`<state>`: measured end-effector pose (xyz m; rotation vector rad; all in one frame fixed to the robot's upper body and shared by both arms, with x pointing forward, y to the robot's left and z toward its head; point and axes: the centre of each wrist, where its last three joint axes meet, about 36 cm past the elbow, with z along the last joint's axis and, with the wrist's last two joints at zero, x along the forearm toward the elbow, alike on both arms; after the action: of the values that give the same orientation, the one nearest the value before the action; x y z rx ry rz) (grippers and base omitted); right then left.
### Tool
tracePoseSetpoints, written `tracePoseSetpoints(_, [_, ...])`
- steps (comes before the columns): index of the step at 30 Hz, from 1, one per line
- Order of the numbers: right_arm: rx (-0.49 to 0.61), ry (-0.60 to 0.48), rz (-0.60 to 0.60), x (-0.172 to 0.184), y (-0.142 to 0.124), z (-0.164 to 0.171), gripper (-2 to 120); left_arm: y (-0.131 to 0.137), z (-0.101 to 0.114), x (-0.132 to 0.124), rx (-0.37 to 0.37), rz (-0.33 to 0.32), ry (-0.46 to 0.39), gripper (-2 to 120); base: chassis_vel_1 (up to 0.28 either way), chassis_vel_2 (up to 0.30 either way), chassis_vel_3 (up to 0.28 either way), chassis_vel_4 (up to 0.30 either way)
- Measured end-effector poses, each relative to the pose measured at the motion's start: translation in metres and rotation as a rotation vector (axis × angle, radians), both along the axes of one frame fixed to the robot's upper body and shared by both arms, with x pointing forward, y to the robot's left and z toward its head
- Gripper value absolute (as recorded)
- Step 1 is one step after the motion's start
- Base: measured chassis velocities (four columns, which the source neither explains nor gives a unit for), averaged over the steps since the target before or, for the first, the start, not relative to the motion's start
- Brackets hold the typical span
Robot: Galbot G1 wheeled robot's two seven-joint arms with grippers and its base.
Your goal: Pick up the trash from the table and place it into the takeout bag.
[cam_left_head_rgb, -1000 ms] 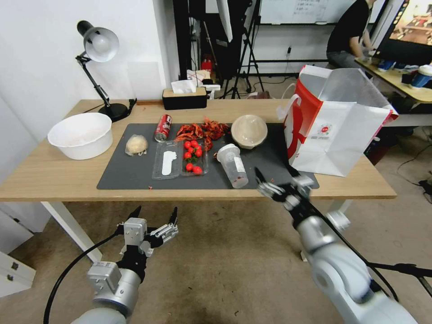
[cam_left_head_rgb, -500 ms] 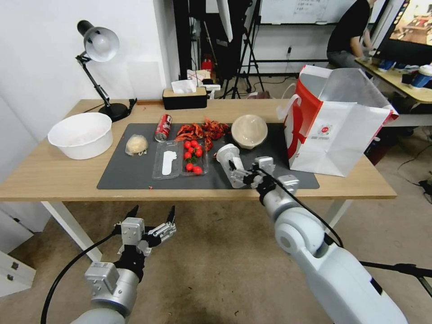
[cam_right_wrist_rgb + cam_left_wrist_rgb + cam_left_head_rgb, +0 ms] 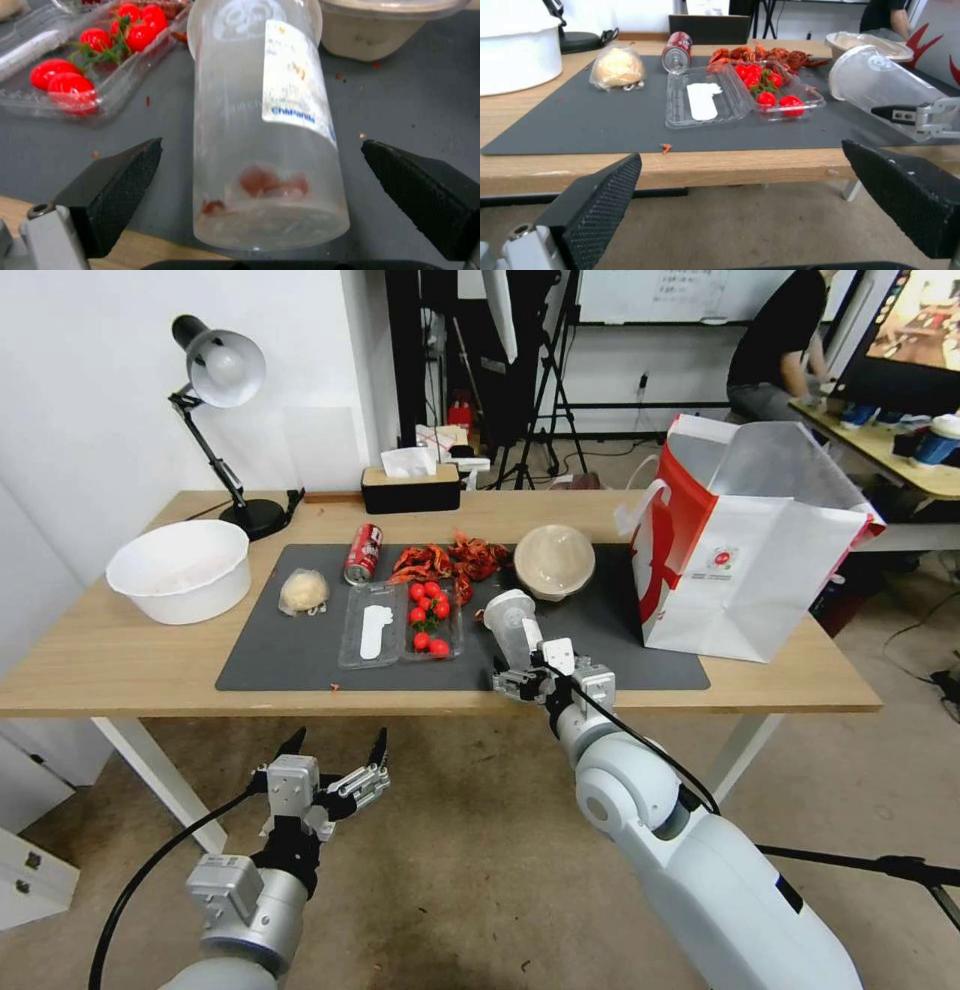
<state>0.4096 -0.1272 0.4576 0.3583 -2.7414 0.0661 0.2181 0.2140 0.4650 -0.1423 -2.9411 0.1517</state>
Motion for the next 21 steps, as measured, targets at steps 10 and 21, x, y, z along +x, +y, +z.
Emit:
tracePoseSetpoints(10, [0.012,0.025,-0.002,0.0025,0.0011,-0.0066,72,-0.0003,0.0002,-0.0006,-0.001,-0.001,-0.006,100,0.000,0.000,0.000,0.000])
tracePoseSetpoints(21, [0.020,0.022,-0.004,0.0006,-0.0026,-0.0081,54,-0.0011,0.0001,-0.0006,-0.005,0.001,-0.011,100,0.000,0.000,0.000,0.000])
